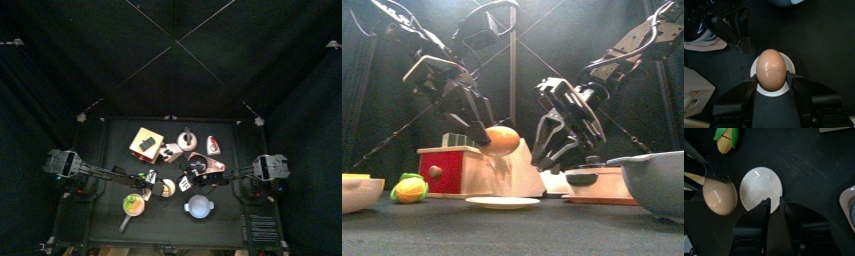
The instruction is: Remove egg shell
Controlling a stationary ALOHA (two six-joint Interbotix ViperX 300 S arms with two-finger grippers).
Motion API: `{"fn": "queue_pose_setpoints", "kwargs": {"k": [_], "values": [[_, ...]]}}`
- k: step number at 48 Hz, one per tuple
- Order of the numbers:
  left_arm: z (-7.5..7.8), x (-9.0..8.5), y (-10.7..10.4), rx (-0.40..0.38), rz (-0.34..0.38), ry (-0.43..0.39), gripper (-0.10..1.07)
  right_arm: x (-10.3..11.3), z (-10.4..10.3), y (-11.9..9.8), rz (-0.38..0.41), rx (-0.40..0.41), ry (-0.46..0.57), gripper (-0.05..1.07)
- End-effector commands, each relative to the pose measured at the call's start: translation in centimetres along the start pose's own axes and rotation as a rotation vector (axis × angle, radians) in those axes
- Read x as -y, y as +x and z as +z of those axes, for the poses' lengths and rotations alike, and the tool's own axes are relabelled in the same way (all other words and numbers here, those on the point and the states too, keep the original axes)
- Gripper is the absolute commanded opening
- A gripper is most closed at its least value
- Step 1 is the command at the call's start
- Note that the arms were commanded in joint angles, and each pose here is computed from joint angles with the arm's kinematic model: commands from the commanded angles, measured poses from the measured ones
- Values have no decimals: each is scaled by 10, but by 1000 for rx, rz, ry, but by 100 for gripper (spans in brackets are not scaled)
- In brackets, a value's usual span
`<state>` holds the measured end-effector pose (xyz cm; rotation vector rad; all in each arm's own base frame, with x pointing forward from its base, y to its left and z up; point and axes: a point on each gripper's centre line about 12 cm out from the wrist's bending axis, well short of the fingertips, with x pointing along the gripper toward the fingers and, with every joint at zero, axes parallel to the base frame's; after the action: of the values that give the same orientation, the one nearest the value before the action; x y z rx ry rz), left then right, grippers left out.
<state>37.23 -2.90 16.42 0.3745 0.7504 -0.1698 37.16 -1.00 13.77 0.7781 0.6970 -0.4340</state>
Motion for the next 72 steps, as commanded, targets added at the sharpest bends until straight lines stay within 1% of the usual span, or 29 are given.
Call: {"fn": "queue_pose_setpoints", "kwargs": {"k": [1,7,13,19,23,26,31,39,44,50,55,60,68,72], "values": [[12,-5,-11,54,15,-4,67,-10,11,-12,46,31,5,64],[17,-11,-23,90,32,-15,67,-16,14,-20,79,42,5,64],[18,-24,-40,143,67,-34,67,-18,19,-28,96,58,6,64],[15,-34,-57,203,99,-54,67,-20,22,-35,113,72,9,64],[11,-38,-66,248,113,-63,67,-21,28,-40,127,86,18,64],[8,-39,-72,287,119,-68,67,-22,34,-43,142,98,27,64],[5,-38,-77,319,123,-69,67,-25,47,-50,181,122,40,64],[0,-37,-79,320,122,-76,67,-33,66,-71,250,176,29,64],[-2,-37,-79,316,123,-78,67,-38,70,-76,275,186,31,64],[-5,-38,-78,306,125,-93,67,-41,71,-75,292,181,36,64],[-9,-39,-77,296,128,-113,67,-49,68,-76,363,146,33,64],[-8,-41,-78,305,131,-126,67,-50,71,-77,409,132,55,64],[-6,-42,-78,314,132,-133,67,-42,80,-71,418,129,70,67],[-3,-43,-80,335,134,-132,67,-39,82,-68,417,127,82,68]]}}
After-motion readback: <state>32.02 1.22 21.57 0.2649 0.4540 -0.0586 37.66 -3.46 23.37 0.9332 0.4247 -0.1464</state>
